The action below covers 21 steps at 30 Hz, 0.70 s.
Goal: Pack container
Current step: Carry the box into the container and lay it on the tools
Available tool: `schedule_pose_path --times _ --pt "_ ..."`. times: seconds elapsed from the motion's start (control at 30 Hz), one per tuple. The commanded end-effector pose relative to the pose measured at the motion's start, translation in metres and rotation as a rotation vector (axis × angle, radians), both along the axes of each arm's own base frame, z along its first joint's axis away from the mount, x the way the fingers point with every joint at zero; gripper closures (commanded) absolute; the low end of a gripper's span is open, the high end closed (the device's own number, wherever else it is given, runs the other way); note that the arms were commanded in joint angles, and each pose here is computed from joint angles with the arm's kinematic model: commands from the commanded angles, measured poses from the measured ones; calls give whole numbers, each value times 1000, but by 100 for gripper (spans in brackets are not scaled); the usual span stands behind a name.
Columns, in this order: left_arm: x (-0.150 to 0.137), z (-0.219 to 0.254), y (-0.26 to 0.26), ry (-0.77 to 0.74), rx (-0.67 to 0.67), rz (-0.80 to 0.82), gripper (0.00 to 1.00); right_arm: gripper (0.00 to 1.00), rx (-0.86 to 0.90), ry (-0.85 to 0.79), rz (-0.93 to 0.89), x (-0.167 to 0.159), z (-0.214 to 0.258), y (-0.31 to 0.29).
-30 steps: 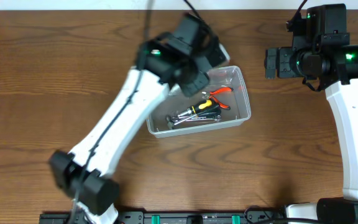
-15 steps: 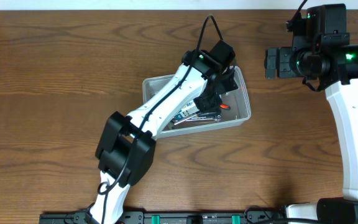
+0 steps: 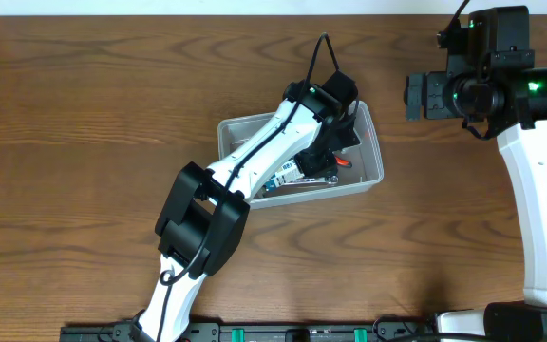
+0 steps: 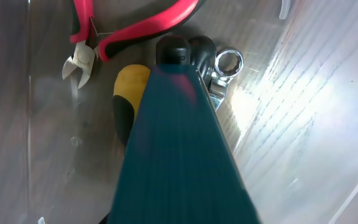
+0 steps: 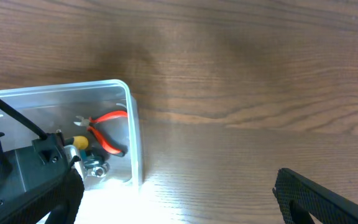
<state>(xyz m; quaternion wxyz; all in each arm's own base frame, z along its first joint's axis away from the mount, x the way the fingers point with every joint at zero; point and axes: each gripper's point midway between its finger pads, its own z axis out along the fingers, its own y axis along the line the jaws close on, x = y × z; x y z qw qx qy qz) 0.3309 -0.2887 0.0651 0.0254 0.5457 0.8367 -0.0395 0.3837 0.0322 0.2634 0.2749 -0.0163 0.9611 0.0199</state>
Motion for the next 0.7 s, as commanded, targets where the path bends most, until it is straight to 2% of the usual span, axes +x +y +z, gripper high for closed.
schedule_pose_path --times 0.0,0.07,0.13,0.3,0.33,0.37,0.4,0.43,0.53,0.67 --pt "-3 -4 1 14 7 -17 92 1 7 2 -13 1 0 -1" --pt "-3 -4 1 14 8 -17 84 1 7 2 -13 1 0 -1" --pt "-2 -5 1 13 7 -17 83 1 7 2 -13 1 0 -1" --pt "1 -6 -1 3 -1 -17 64 1 7 2 -13 1 0 -1" --pt "1 -6 -2 0 -3 -17 51 1 7 2 -13 1 0 -1" --pt "1 -6 -2 0 -3 -17 32 1 7 2 -13 1 0 -1" --pt "2 -6 -1 -4 1 -17 21 1 7 2 -13 1 0 -1" --pt "4 -6 0 -12 10 -15 16 1 7 2 -13 1 0 -1" --pt "14 -5 13 -68 74 -2 5 1 7 2 -14 1 0 -1" --pt "24 3 26 -115 119 22 0 1 7 2 -13 1 0 -1"
